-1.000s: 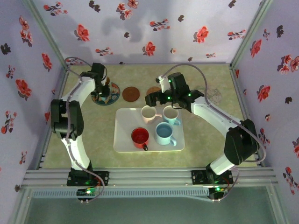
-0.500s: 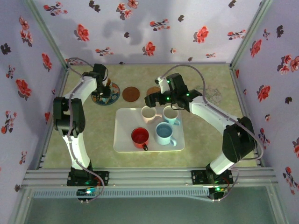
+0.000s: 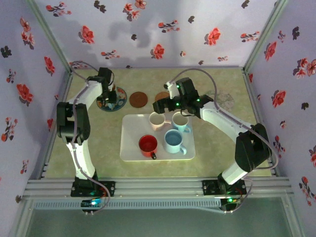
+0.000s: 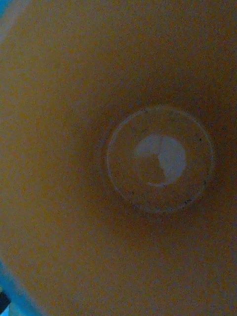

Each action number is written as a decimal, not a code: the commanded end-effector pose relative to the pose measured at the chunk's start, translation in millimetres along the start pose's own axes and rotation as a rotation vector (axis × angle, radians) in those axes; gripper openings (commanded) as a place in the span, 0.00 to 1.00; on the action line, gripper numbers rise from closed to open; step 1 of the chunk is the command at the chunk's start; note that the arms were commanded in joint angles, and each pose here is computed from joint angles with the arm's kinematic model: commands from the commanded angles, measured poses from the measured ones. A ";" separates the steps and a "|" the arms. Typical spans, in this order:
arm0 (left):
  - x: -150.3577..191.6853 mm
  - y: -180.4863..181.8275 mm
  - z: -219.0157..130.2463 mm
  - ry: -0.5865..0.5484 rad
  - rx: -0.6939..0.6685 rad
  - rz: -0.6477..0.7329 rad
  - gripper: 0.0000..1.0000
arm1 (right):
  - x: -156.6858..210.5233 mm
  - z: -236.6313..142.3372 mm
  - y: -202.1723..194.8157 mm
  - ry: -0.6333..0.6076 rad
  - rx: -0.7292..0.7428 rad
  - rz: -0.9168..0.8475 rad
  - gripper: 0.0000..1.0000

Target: Place the cup by the coaster

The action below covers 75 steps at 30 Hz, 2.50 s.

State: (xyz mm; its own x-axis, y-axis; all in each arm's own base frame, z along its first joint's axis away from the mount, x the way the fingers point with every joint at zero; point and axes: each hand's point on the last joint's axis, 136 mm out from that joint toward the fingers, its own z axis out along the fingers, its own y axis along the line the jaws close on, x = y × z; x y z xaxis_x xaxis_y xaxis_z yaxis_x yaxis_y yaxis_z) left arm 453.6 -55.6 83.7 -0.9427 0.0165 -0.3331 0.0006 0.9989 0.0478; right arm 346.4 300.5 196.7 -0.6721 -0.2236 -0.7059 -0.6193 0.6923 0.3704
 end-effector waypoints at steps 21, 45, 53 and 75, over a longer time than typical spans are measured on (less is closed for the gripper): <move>-18.0 -2.0 -98.5 -0.166 0.058 -0.057 0.82 | -12.8 -20.5 16.4 -0.023 -0.028 -0.034 1.00; 57.5 -38.3 -206.5 -0.257 0.173 -0.004 1.00 | 52.3 -94.9 42.3 0.080 0.017 -0.097 0.99; 94.8 -38.7 -221.7 -0.263 0.226 -0.004 1.00 | 82.1 -110.3 59.2 0.091 0.033 -0.117 0.97; 217.6 -90.0 -189.2 -0.118 0.499 -0.095 0.68 | 156.6 -96.3 76.1 0.210 0.050 -0.083 0.62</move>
State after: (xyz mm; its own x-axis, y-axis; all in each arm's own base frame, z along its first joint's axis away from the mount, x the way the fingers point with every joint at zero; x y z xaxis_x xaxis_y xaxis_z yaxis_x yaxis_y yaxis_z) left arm 187.5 -139.5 189.0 -0.8961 -0.0245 -0.4433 0.1477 0.9252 -0.3497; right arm 151.6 253.9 179.1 -0.6704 -0.4392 -0.5980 -0.6904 0.6646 0.2858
